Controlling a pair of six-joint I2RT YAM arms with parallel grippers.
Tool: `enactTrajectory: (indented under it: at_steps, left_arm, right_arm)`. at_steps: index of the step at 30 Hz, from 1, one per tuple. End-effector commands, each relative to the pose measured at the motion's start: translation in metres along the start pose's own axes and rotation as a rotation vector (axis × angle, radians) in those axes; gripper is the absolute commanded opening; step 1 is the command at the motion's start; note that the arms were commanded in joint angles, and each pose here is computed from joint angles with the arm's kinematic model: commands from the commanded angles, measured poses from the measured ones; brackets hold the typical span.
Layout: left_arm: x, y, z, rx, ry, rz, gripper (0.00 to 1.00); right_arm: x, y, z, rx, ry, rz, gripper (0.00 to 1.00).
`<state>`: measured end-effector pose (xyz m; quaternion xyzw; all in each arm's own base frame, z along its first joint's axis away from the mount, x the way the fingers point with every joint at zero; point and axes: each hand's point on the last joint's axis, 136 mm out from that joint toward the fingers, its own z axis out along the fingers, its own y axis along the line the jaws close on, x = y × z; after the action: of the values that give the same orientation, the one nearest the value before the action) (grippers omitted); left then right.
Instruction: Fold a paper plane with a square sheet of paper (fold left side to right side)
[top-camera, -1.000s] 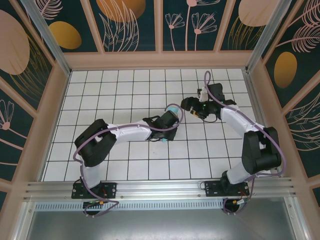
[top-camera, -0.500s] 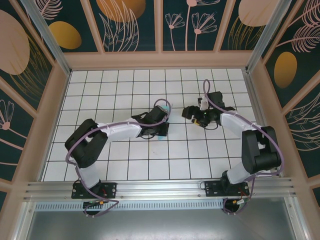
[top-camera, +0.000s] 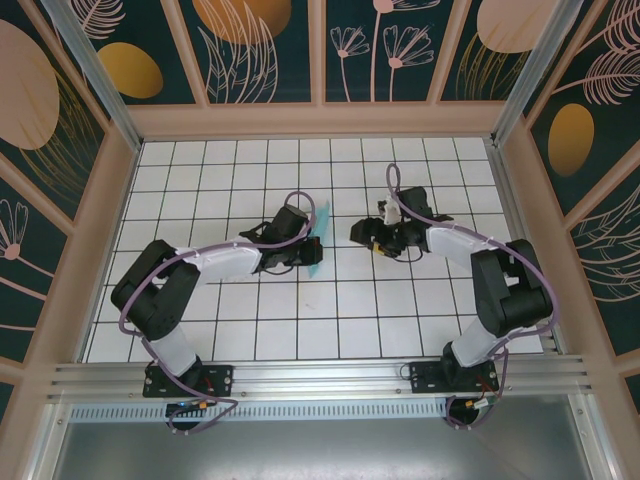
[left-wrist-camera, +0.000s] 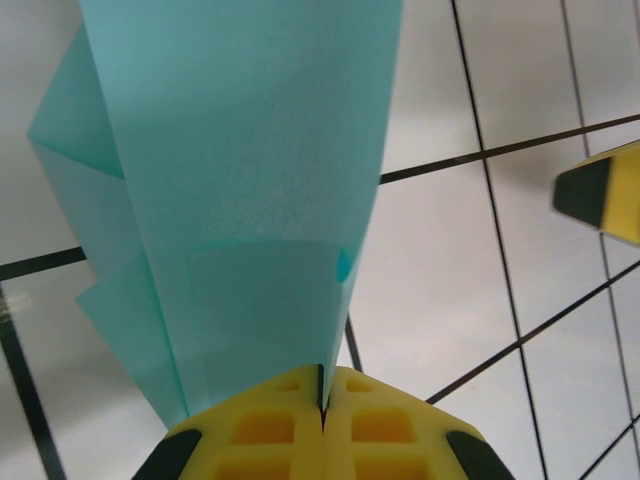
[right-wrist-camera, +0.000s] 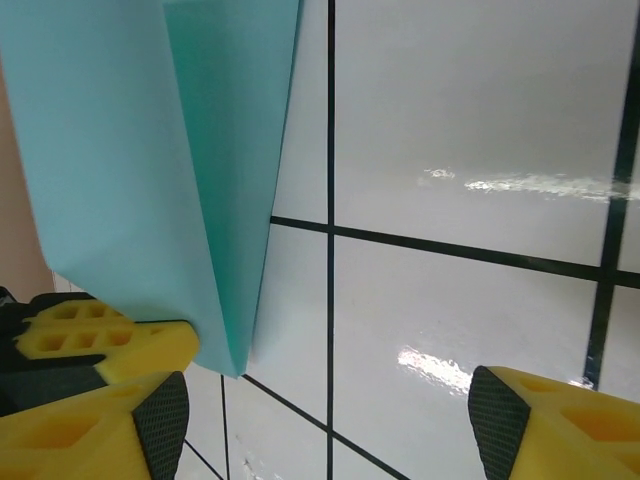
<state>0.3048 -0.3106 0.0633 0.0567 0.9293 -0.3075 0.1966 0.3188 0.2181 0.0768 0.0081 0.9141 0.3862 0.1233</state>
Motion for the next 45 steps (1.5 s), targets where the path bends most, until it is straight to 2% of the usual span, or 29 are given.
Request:
enactTrajectory:
  at_steps: [1, 8, 11, 13, 15, 19, 24, 28, 30, 32, 34, 38, 45]
  left_arm:
    - [-0.005, -0.013, -0.004, 0.08, -0.011, -0.014, 0.0]
    - [-0.004, -0.01, 0.005, 0.06, 0.013, -0.007, 0.02]
    - [-0.003, -0.01, 0.006, 0.065, 0.021, -0.004, 0.11]
    - [-0.003, -0.012, 0.005, 0.075, 0.02, -0.001, 0.21]
    - [-0.004, -0.017, 0.002, 0.094, 0.018, 0.005, 0.26]
    - [-0.014, -0.036, -0.017, 0.156, -0.017, 0.038, 0.4]
    - [-0.024, -0.052, -0.045, 0.188, -0.062, 0.089, 0.49]
    - [-0.034, -0.037, -0.065, 0.14, -0.114, 0.057, 0.55]
    - [-0.036, -0.016, -0.071, 0.099, -0.136, 0.005, 0.57]
    - [-0.034, 0.002, -0.071, 0.079, -0.134, -0.046, 0.53]
    - [-0.03, 0.013, -0.067, 0.077, -0.116, -0.08, 0.5]
    - [-0.024, 0.03, -0.05, 0.06, -0.083, -0.127, 0.51]
    - [-0.023, 0.023, -0.024, 0.151, -0.03, -0.123, 0.55]
  right_arm:
    - [-0.01, 0.017, 0.005, -0.059, -0.02, -0.027, 0.76]
    - [-0.012, 0.036, 0.004, -0.166, -0.04, -0.027, 0.77]
    - [-0.015, 0.041, 0.004, -0.193, -0.052, -0.012, 0.8]
    - [-0.016, 0.046, 0.007, -0.221, -0.047, 0.001, 0.82]
    - [-0.017, 0.051, 0.011, -0.238, -0.037, 0.006, 0.83]
    - [-0.017, 0.057, 0.021, -0.242, -0.02, 0.003, 0.85]
    - [-0.02, 0.064, 0.026, -0.26, -0.008, -0.008, 0.85]
    - [-0.021, 0.063, 0.029, -0.242, -0.005, -0.01, 0.85]
    - [-0.021, 0.06, 0.03, -0.23, -0.004, -0.01, 0.85]
    - [-0.021, 0.056, 0.03, -0.198, -0.008, -0.015, 0.85]
    - [-0.021, 0.052, 0.029, -0.167, -0.016, -0.021, 0.85]
    - [-0.022, 0.047, 0.024, -0.12, -0.025, -0.04, 0.85]
    - [-0.018, 0.04, 0.021, -0.096, -0.024, -0.039, 0.84]
